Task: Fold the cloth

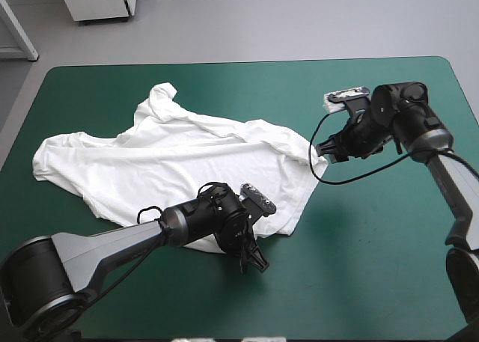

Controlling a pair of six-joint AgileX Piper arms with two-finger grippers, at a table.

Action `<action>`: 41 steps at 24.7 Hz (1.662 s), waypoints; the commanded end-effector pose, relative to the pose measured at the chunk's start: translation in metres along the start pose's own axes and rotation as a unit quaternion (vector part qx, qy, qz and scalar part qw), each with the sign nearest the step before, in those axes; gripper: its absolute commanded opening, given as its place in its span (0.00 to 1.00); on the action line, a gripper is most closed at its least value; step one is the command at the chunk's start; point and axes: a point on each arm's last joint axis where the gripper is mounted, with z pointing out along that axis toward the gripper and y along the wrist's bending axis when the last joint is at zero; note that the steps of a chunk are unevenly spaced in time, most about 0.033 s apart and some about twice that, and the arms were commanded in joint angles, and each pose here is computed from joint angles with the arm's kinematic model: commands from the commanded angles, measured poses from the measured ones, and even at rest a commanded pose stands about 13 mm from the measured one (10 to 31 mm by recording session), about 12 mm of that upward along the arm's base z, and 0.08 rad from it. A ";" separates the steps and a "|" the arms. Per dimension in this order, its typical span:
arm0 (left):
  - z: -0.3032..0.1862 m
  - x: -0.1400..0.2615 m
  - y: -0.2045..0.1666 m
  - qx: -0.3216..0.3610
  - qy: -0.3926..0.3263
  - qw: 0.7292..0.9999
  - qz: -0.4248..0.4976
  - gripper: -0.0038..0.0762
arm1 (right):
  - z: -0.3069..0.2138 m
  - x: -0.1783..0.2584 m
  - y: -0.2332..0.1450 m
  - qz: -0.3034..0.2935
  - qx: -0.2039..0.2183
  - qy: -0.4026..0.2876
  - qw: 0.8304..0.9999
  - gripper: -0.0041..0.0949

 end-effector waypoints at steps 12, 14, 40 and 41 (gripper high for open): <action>-0.002 -0.006 0.000 -0.003 -0.033 0.999 0.006 0.04 | 0.036 -0.051 0.025 -0.031 0.007 -0.011 0.999 0.58; -0.002 -0.006 0.000 -0.003 -0.033 0.999 0.006 0.04 | 0.048 -0.052 0.024 -0.028 0.010 0.004 1.000 0.56; -0.184 0.018 0.076 -0.110 -0.214 0.968 -0.071 0.04 | -0.064 -0.064 0.033 -0.038 0.011 -0.123 0.992 0.02; -0.199 0.020 0.080 -0.120 -0.228 0.963 -0.075 0.04 | -0.078 -0.061 0.035 -0.039 0.005 -0.141 0.989 0.02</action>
